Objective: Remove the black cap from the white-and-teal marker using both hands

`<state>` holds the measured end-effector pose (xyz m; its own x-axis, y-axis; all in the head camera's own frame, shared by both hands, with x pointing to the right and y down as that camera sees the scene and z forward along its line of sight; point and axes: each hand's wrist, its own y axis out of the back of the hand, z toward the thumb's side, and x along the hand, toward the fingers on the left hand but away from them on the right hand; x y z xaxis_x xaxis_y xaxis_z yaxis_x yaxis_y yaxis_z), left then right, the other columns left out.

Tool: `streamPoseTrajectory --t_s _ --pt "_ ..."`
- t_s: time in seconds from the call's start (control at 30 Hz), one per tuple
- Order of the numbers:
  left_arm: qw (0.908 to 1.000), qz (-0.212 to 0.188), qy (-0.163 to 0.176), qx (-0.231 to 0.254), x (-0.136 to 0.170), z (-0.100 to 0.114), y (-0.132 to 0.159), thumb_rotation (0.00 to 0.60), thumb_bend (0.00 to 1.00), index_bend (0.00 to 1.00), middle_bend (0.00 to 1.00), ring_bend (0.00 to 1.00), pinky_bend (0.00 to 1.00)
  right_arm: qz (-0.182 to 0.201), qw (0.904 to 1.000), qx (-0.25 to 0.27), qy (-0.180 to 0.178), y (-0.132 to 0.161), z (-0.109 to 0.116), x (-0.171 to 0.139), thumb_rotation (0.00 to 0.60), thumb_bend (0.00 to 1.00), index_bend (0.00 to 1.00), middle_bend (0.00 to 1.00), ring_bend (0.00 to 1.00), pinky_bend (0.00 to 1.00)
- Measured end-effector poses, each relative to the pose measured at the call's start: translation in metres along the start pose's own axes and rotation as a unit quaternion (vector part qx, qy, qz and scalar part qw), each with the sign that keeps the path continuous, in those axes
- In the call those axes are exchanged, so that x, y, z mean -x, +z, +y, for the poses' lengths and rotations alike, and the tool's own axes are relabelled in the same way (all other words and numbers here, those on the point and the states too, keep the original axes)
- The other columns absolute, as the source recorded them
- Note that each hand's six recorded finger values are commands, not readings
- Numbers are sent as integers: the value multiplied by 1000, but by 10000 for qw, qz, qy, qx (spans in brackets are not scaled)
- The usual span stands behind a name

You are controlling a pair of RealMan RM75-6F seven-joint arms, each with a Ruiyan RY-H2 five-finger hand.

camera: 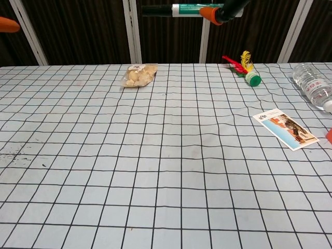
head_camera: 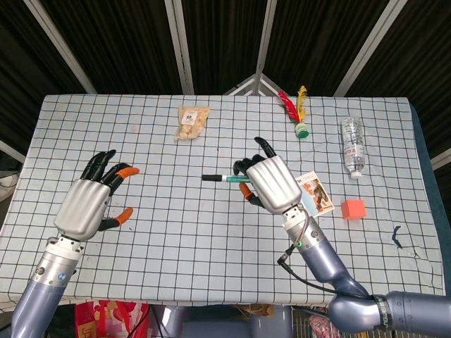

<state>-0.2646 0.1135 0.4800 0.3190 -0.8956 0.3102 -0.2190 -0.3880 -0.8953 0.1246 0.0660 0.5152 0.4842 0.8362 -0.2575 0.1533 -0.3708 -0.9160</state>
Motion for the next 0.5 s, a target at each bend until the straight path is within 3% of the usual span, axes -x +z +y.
streamPoseTrajectory --t_s 0.5 --pt "9993 27 347 -116 -17 17 18 600 343 307 267 0 0 239 9995 3 215 45 -4 14 600 562 673 665 509 121"
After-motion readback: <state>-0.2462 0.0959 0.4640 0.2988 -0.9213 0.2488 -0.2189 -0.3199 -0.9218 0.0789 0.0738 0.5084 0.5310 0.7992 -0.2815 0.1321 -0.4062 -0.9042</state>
